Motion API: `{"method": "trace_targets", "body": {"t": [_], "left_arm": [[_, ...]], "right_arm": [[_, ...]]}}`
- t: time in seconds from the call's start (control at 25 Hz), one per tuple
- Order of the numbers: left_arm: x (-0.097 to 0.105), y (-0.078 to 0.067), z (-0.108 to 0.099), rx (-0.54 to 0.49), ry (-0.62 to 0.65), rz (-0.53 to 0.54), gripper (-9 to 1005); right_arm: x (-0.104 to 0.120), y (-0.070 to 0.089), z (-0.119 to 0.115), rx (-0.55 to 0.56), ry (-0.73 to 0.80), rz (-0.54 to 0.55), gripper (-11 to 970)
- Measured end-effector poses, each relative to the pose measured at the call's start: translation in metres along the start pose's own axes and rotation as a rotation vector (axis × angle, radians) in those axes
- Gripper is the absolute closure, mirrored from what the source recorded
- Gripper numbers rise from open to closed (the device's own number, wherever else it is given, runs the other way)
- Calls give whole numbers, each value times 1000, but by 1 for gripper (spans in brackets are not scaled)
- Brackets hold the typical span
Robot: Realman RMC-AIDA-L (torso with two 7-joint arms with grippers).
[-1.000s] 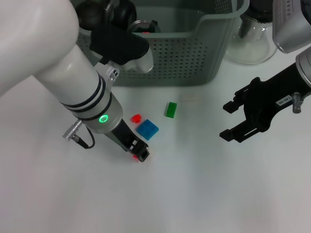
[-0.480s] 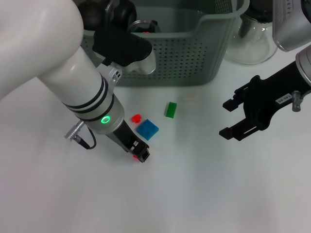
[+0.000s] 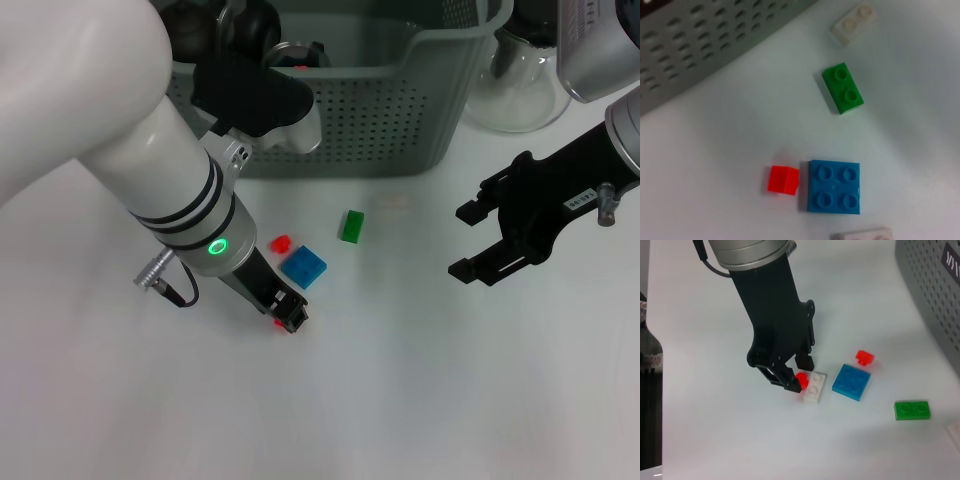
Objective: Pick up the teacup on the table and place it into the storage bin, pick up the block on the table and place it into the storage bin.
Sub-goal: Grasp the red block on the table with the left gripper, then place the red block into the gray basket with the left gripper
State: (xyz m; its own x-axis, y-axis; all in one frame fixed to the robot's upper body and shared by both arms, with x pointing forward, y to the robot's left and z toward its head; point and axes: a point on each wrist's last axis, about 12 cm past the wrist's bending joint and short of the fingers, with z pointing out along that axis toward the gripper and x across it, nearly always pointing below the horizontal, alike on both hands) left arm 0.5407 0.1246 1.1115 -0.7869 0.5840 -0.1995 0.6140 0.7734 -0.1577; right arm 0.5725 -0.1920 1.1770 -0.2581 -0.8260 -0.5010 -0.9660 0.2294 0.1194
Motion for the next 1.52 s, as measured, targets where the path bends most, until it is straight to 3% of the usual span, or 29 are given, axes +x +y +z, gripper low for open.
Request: {"method": "trace_targets", "body": {"t": [0.16,0.36,0.68,0.88,1.12,1.28,1.4,1.52], "left_arm": [[0,0,0,-1,3,5,578],[0,0,0,-1,4,9,785],[7,12,-12,-64,18,10,797],[10,20,-50,-65,-85,-4,781],[3,23,-129,68,-452,53,762],[-2,36,-168,61,-648,105,749],[-13,49,-182,14,-736,126,740],[-28,68,-180,-17,-769,99,731]], "right_arm": [[0,0,0,0,0,0,202],[-1,0,0,0,-1,-2,202],[-1,-1,-1,1,-5,1,202],[-3,-1,-2,4,-9,8,202],[0,-1,-4,1,-20,56,202],[5,-3,-7,1,-34,109,201],[6,-2,-8,-8,-49,160,202],[4,-1,-9,-22,-68,192,202]]}}
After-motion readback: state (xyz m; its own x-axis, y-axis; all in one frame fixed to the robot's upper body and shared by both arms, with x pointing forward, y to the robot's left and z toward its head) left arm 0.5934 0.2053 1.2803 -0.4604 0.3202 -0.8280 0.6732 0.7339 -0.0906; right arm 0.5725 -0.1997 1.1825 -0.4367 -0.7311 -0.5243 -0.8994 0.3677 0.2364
